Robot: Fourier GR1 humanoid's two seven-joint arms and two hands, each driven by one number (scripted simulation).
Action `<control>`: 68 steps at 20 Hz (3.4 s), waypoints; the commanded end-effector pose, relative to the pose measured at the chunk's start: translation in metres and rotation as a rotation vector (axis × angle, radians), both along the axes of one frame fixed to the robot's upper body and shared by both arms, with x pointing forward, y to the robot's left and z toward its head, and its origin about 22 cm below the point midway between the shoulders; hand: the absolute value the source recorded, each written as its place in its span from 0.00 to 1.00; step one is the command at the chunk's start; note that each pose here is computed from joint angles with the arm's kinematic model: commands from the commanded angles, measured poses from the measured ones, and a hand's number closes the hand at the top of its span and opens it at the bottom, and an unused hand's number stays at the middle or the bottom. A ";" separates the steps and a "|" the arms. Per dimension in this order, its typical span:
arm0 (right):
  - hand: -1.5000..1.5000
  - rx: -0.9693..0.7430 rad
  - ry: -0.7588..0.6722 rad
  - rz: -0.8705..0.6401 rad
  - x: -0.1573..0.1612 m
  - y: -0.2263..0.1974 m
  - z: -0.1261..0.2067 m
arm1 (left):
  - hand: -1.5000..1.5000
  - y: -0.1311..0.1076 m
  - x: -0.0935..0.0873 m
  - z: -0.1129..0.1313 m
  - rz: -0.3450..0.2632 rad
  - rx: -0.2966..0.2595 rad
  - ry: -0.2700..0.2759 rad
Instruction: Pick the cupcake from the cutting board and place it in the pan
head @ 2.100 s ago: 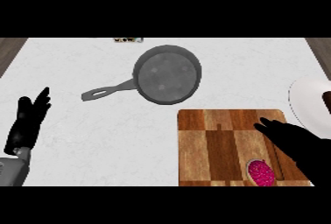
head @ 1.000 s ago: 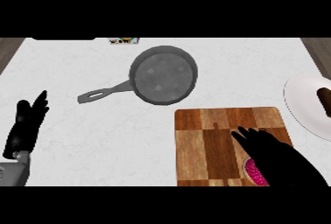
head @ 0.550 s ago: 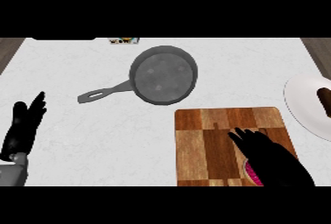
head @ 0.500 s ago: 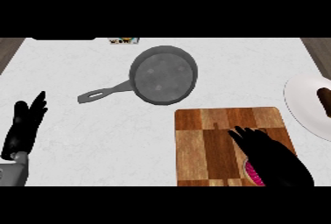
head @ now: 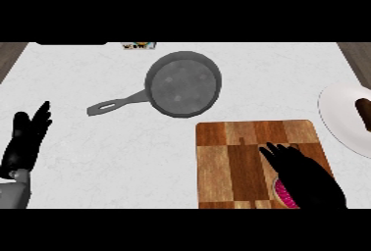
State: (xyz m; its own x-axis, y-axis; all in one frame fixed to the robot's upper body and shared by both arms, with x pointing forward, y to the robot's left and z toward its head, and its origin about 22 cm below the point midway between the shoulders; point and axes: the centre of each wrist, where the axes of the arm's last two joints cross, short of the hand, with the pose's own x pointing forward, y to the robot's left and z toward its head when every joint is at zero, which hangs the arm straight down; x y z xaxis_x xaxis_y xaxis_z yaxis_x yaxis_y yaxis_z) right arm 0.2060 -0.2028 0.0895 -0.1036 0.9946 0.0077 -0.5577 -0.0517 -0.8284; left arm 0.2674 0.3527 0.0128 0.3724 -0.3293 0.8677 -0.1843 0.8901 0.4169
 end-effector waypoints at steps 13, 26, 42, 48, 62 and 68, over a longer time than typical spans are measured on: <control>1.00 -0.050 -0.140 0.104 0.019 -0.007 -0.020 | 0.50 0.011 -0.009 0.015 0.004 -0.009 0.010; 1.00 0.108 -0.549 -0.763 -0.035 0.088 0.005 | 0.50 0.009 -0.001 -0.003 0.027 0.011 0.002; 1.00 0.277 -0.934 -0.716 0.027 0.151 0.058 | 0.50 -0.011 -0.001 -0.001 -0.032 0.006 -0.018; 1.00 0.389 -0.936 -0.766 0.086 0.145 0.059 | 0.50 -0.009 0.013 0.000 -0.044 0.001 -0.015; 1.00 0.469 -0.816 -0.868 0.193 0.124 0.007 | 0.50 -0.034 0.029 0.007 -0.087 -0.006 -0.031; 1.00 0.559 -0.796 -0.900 0.209 0.105 -0.023 | 0.50 -0.020 0.025 0.011 -0.087 -0.005 -0.036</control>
State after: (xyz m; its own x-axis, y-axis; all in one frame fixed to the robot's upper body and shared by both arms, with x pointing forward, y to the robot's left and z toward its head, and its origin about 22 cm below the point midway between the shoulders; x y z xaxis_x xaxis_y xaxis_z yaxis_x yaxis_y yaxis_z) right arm 0.4067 -0.0894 0.0812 0.4123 0.6802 0.6061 0.3753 0.4794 -0.7933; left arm 0.2941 0.3299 0.0245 0.3125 -0.3585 0.8797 -0.1208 0.9035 0.4112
